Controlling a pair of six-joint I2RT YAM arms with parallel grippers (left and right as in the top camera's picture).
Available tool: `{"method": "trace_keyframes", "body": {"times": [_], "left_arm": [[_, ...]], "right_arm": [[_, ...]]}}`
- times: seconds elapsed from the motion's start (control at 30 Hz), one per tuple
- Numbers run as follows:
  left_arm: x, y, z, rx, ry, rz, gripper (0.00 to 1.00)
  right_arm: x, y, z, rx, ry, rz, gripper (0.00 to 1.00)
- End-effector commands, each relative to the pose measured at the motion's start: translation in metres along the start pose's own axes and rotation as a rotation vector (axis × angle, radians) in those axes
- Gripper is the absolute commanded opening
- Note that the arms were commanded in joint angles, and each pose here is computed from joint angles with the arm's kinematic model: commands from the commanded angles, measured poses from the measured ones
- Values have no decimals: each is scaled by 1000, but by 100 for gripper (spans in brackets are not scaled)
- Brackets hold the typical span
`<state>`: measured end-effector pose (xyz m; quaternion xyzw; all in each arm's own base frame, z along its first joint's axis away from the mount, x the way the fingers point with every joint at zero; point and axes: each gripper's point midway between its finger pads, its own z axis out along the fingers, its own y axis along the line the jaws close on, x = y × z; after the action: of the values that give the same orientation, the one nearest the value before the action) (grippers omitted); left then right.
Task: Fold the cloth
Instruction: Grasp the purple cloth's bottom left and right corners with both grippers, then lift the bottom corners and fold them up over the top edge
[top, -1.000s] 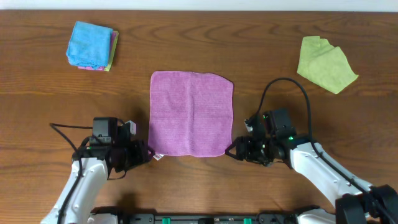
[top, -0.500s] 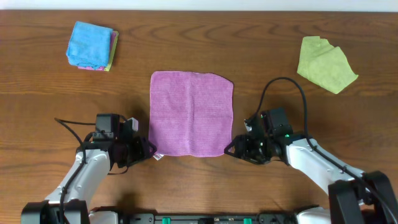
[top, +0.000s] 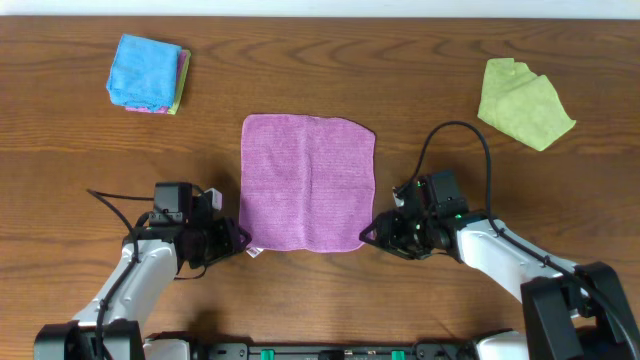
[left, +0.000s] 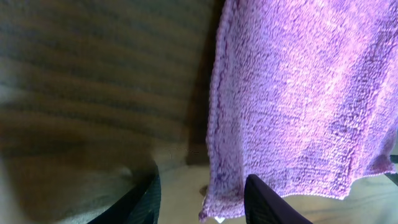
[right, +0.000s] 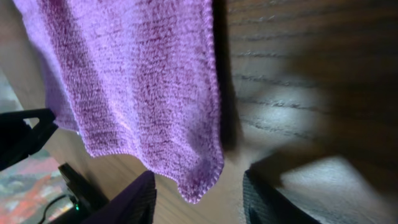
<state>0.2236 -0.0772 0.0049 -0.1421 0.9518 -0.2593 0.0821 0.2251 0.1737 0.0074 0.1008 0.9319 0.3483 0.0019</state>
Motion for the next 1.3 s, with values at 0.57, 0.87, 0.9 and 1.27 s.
{"method": "trace_keyframes", "body": {"times": [0.57, 0.87, 0.9, 1.27], "left_arm": [[-4, 6, 2, -23, -15, -52, 41], [-8, 3, 2, -9, -28, -111, 26], [-8, 2, 2, -1, -26, -121, 22], [-11, -23, -1, 134, -11, -146, 6]], "right_arm": [[3, -7, 13, 1, 34, 81, 39], [-2, -4, 13, -9, 15, 78, 6], [-2, -4, 13, -8, 15, 79, 2], [0, 7, 13, -66, 37, 65, 1]]}}
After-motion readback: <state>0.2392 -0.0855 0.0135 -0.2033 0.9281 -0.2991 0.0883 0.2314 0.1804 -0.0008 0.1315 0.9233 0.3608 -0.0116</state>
